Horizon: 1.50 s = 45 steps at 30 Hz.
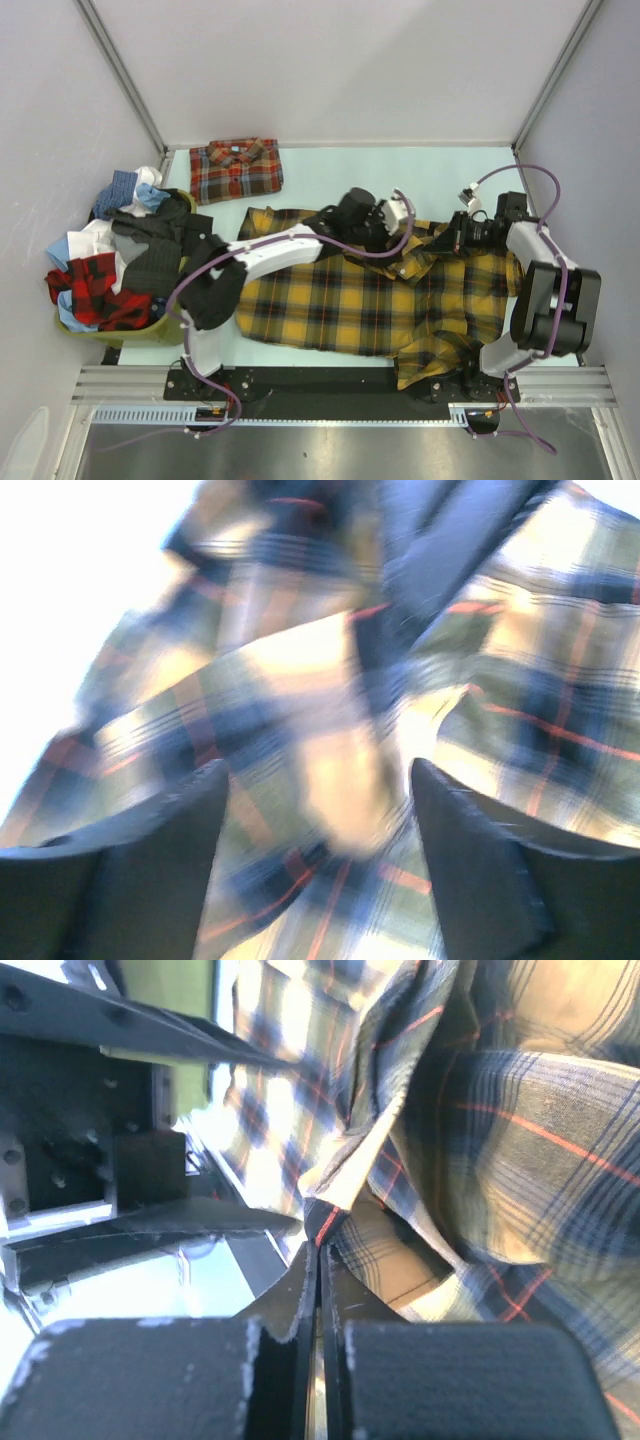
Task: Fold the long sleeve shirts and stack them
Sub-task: Fold the shirt
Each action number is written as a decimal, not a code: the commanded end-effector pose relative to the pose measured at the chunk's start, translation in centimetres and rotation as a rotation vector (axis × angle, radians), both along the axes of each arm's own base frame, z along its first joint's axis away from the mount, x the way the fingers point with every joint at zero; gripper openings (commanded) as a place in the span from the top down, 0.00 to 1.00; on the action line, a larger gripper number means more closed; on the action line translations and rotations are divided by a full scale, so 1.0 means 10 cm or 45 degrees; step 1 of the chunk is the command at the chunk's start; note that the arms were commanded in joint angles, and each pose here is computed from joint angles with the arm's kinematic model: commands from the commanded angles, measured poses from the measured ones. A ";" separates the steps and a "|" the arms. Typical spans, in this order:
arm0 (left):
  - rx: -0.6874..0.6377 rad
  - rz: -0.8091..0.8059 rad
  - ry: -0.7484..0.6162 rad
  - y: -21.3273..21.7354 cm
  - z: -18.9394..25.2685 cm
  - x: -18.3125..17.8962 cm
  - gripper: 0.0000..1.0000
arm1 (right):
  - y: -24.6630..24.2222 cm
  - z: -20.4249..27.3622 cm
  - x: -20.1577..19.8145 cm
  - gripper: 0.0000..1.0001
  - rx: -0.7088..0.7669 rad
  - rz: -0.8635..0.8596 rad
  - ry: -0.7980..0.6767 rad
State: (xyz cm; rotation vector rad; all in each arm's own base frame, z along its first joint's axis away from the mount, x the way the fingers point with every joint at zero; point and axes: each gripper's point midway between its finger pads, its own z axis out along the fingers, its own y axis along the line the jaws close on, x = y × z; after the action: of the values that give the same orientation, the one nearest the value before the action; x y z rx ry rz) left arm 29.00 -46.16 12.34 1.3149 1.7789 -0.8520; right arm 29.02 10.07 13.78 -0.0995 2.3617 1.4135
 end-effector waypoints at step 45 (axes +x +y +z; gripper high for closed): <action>0.026 0.386 -0.551 0.46 1.11 0.72 1.00 | 0.36 1.09 0.89 0.63 0.413 -0.597 0.185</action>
State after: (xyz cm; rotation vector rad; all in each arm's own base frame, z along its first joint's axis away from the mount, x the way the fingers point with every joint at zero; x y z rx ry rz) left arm 37.42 -42.38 16.66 1.0859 1.6269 -0.1833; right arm 37.32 15.20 20.10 0.9533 2.1056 1.5913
